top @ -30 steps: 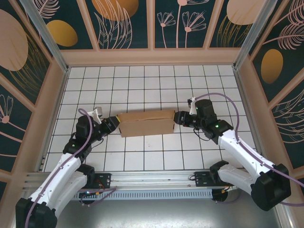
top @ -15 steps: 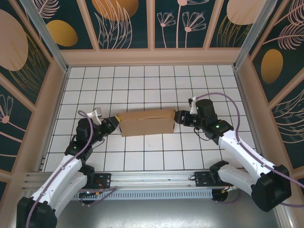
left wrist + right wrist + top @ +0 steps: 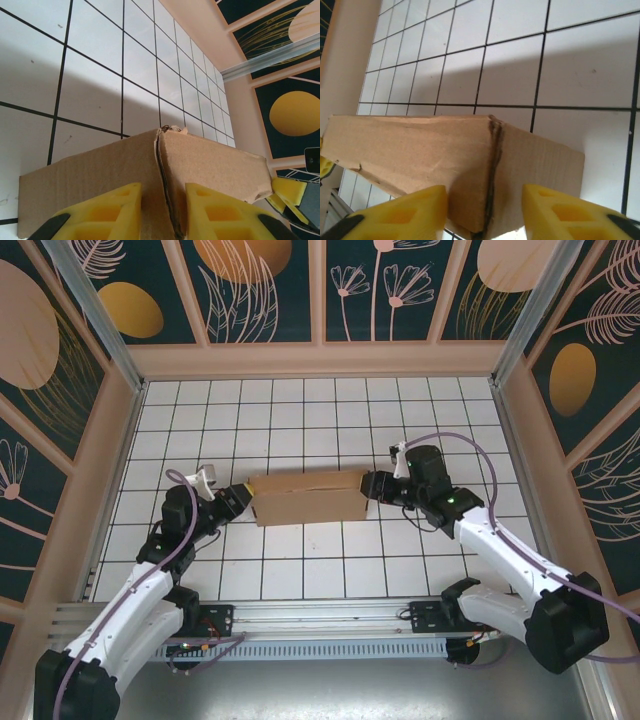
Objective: Fold the paper box
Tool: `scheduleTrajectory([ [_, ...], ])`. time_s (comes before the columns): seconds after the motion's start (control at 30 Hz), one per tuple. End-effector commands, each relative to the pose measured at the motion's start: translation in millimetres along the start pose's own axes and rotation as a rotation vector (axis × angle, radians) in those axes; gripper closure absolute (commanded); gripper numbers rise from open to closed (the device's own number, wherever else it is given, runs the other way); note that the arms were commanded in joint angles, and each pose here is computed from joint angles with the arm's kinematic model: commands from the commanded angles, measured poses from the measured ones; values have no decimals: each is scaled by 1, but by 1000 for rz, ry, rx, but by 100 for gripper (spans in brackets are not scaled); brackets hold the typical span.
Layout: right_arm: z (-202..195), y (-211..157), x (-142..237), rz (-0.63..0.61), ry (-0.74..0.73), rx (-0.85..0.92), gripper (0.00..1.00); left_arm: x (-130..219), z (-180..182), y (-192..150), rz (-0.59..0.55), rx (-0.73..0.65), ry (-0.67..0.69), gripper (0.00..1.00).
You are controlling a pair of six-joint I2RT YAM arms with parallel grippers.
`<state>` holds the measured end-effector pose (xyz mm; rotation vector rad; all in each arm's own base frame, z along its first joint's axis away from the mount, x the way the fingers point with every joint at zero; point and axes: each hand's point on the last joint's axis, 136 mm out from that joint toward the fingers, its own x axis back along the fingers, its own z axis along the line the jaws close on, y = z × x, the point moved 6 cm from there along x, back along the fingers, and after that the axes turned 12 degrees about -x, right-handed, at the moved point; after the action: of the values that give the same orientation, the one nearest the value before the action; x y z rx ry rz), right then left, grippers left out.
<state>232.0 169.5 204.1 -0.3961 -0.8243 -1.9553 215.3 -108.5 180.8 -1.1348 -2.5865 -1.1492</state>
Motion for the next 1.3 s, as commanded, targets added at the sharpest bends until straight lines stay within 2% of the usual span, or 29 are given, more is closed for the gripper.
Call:
scheduleTrajectory([
  [0.0,7,-5,-6,29,61,-5,65,-8,16,-28,125,62,17,76],
  [0.07,16,3,-8,23,84,12,69,-10,3,-13,91,35,-17,78],
  [0.13,27,13,-9,21,80,39,70,-13,-5,5,55,-3,5,78],
  [0.2,37,25,-9,3,71,64,69,-19,-11,21,32,12,34,80],
  [0.3,49,46,-7,-43,77,87,69,-35,-27,44,19,47,-17,81],
  [0.37,56,62,-9,-62,93,97,69,-47,-32,62,-3,16,1,81],
  [0.63,52,124,-34,-136,133,111,69,-102,-34,114,-45,-74,14,80],
  [0.77,36,141,-48,-174,155,152,69,-126,-31,129,-65,-147,11,80],
  [0.9,17,135,-60,-189,204,179,70,-134,-19,122,-85,-206,18,80],
  [1.0,3,118,-63,-193,207,170,70,-128,-10,99,-81,-197,-6,80],
  [1.13,-6,88,-55,-233,215,178,70,-111,-7,65,-68,-258,42,79],
  [1.27,-18,54,-49,-259,173,191,70,-98,5,37,-45,-225,65,78],
])
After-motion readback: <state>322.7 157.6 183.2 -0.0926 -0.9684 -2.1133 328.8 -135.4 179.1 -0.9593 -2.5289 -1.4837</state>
